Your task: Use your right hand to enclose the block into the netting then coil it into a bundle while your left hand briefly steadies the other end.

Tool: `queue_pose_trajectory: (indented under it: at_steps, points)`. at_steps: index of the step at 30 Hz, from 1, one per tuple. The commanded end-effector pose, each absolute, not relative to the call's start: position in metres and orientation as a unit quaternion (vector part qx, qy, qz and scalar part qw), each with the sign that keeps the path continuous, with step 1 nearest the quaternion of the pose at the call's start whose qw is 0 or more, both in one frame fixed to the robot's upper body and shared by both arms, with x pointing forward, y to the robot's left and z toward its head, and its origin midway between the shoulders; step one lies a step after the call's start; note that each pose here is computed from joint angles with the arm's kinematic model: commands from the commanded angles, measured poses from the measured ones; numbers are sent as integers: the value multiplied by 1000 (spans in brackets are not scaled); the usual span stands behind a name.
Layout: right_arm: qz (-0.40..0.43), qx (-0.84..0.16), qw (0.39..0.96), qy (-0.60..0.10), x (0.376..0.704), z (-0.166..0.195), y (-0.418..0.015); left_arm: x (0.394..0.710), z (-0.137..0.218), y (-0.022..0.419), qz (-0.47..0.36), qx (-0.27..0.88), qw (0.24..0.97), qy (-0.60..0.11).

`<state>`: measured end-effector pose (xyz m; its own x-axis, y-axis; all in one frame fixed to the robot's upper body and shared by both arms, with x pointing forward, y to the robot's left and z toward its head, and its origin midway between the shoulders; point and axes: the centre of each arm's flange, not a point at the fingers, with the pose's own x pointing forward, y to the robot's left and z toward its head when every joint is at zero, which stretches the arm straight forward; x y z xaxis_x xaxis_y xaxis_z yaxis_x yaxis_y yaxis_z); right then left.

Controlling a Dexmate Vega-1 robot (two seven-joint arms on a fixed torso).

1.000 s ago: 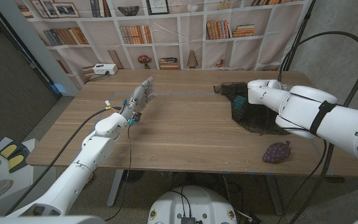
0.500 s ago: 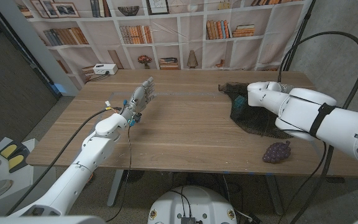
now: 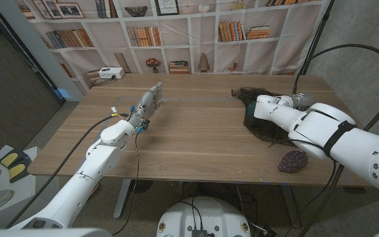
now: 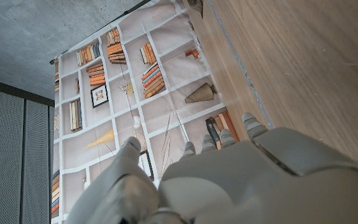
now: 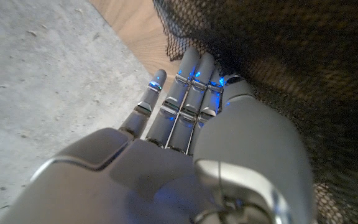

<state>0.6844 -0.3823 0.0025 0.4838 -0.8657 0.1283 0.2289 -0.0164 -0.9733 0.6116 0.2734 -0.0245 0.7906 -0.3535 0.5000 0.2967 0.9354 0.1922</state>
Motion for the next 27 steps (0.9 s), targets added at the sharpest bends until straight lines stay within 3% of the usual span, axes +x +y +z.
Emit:
queue_pose_trajectory:
  at_steps: [1,27]
  points:
    - [-555,-518,648,59,642,45,-339,611,-22,273,-176,56,944,-275]
    - [-530,-500,673,-125,593,68,-289,615,-23,277,-183,54,943,-274]
